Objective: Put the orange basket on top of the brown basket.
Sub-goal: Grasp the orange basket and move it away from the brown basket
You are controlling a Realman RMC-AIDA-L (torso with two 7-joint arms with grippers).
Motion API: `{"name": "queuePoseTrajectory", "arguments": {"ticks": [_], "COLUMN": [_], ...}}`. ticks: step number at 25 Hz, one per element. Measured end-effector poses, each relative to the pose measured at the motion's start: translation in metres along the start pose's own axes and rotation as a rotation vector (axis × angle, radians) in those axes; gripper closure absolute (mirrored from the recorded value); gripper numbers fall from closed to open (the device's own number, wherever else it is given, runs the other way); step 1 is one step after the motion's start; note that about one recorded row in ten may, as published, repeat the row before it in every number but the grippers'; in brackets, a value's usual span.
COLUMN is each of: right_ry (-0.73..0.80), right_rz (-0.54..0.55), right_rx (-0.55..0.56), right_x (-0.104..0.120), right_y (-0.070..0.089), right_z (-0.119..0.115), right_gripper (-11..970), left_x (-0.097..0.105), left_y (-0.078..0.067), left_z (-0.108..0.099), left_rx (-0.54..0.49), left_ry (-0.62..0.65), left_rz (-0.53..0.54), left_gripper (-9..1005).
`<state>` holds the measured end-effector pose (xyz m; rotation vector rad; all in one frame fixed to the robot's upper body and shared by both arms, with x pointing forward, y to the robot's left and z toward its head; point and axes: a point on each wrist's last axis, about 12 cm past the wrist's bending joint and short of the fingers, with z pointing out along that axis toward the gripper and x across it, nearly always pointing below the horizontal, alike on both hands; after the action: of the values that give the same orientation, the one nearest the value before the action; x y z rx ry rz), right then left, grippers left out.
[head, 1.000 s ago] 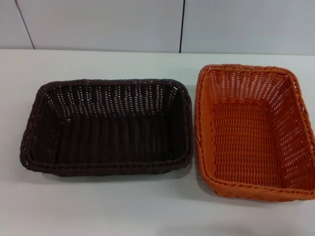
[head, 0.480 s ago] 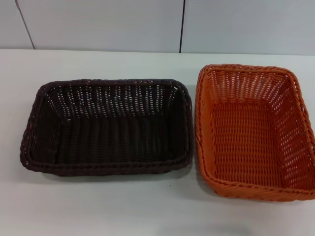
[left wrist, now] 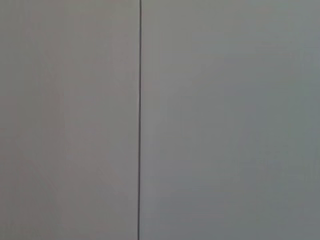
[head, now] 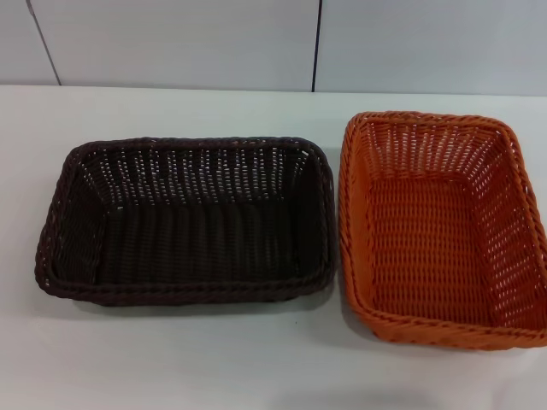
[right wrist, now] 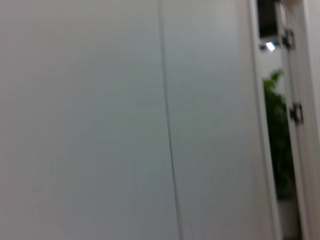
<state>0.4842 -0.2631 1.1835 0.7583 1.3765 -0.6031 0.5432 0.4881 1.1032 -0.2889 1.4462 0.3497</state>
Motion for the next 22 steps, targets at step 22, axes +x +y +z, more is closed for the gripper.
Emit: {"name": "queuePoseTrajectory", "arguments": {"ticks": [22], "right_ry": [0.171], "right_rz": [0.666], "right_rx": [-0.543], "right_x": [-0.034], "right_y": [0.017], "right_z": [0.012], "right_gripper": [188], "left_x": [-0.002], "left_y": [-0.005], "left_z": [0.006], "left_rx": [0.019], "left_ry": [-0.001], "left_rz": [0.002], "left_gripper": [354]}}
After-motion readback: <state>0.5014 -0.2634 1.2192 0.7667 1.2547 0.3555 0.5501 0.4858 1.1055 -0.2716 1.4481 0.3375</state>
